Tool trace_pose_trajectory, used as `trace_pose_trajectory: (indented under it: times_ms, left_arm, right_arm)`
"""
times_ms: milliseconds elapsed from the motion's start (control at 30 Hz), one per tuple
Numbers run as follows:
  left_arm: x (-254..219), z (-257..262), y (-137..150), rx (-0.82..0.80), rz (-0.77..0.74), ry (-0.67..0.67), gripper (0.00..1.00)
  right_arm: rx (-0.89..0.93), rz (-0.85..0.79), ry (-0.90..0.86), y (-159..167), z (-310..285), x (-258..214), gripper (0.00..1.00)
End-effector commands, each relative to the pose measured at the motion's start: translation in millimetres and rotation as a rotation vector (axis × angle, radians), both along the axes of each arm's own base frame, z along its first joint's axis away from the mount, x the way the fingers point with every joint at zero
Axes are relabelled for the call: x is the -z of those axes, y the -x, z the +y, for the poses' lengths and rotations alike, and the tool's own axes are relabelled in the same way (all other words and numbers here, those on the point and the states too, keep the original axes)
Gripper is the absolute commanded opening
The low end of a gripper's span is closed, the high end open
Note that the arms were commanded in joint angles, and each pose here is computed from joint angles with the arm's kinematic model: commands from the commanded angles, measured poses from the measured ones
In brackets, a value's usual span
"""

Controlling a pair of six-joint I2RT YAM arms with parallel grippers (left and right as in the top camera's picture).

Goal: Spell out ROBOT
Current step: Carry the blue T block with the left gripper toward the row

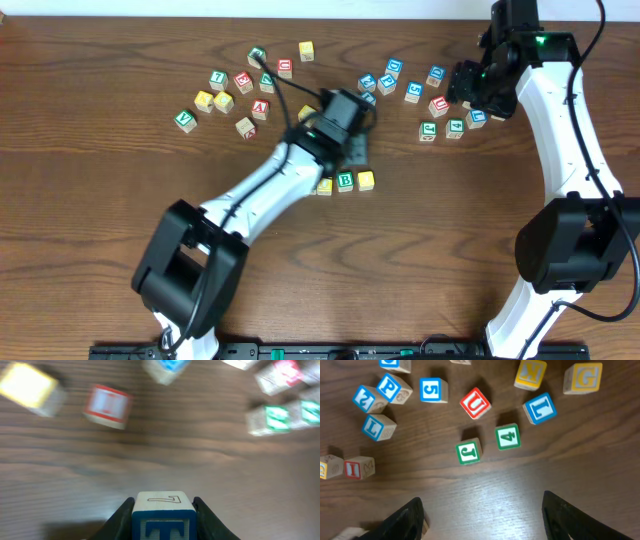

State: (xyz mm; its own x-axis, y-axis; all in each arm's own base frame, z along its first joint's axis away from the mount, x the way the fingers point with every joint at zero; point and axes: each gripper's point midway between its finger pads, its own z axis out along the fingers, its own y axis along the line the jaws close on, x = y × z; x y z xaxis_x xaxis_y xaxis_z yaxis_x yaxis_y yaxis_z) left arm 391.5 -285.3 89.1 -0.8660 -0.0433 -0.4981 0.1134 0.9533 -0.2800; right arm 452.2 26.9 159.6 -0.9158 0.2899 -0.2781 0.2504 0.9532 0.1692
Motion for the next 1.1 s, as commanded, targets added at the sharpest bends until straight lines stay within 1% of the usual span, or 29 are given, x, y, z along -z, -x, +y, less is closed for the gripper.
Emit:
trace_pose_trajectory:
  times_ms: [0,133,233,433,633,833,1067]
  left_arm:
    - [2.4,-23.9,12.8,0.046,-0.005,0.009,0.26]
    - [12.9,-44.5,24.7,0.055,0.009,0.024,0.26]
    - [21.3,-53.8,27.7,0.070,0.010,0.025,0.27]
    - [36.6,-55.8,27.9,0.031,0.042,0.035,0.27]
    - [59.6,-60.3,29.8,0.035,0.064,0.019,0.27]
    - [61.8,-66.3,34.5,0.051,0.065,0.019,0.27]
    - [67.4,-59.9,41.2,0.050,0.097,-0.012,0.27]
  right_arm:
    - [-0.010,-0.021,-0.014,-0.9,1.2,-9.8,0.70]
    - [-0.013,-0.021,-0.012,-0.7,1.0,-9.7,0.70]
    - [-0.017,-0.021,-0.011,-0.7,1.2,-9.7,0.70]
    - [-0.016,-0.022,-0.011,-0.8,1.2,-9.8,0.70]
    - [-0.016,-0.022,-0.011,-0.8,1.2,-9.8,0.69]
    - [-0.016,-0.023,-0.011,-1.1,1.2,-9.9,0.69]
    - [-0.016,-0.027,-0.012,-1.9,1.2,-10.2,0.69]
